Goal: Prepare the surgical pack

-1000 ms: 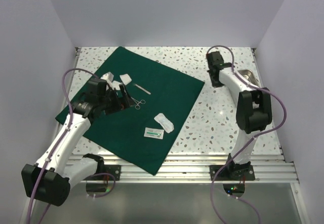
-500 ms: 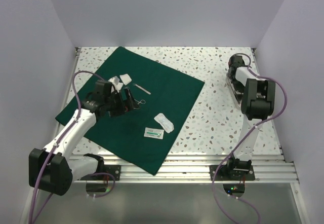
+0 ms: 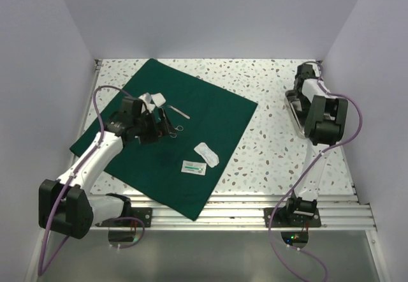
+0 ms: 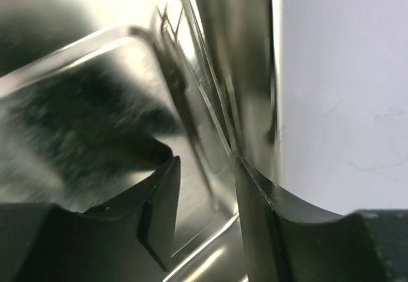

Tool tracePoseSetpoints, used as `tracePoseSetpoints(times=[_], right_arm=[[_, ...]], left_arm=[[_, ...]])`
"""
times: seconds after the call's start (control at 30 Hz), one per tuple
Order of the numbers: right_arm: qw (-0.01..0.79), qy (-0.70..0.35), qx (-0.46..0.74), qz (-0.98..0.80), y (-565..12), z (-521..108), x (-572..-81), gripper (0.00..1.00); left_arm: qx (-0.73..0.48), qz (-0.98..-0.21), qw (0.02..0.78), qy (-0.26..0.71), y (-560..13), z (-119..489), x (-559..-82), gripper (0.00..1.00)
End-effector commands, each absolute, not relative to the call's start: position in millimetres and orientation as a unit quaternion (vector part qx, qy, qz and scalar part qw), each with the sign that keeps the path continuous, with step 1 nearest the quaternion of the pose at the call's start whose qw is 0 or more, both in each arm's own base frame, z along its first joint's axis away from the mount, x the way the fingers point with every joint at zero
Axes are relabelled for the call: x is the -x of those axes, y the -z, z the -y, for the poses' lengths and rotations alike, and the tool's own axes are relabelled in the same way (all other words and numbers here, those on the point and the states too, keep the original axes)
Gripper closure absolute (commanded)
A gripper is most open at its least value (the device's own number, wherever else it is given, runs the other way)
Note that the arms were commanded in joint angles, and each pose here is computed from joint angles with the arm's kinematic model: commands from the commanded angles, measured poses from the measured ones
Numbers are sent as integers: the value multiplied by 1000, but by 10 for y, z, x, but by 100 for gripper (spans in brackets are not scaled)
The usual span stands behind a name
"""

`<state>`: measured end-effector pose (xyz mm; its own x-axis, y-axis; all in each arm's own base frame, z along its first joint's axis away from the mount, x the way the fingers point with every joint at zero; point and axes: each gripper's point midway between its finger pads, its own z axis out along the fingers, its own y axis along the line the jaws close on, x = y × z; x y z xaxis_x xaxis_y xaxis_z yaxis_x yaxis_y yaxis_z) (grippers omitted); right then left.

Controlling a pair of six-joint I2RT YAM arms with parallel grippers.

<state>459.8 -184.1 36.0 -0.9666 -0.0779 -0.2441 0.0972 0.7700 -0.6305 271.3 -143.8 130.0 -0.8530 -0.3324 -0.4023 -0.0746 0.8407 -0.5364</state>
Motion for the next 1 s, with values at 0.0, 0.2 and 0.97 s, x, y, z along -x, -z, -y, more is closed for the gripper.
tracePoseSetpoints(times=[0.0, 0.2, 0.97], right_arm=[[175, 290, -54, -939, -722, 1634, -4567, 56], [214, 203, -119, -948, -1166, 968, -4299, 55], [272, -98, 50, -956, -1444, -1124, -2506, 65]], left_arm=[[94, -910, 292, 278, -1658, 1497, -2932, 4], [98, -918, 293, 248, -1626, 1437, -3079, 4], [290, -935, 204, 6, -636, 1469, -4251, 42]])
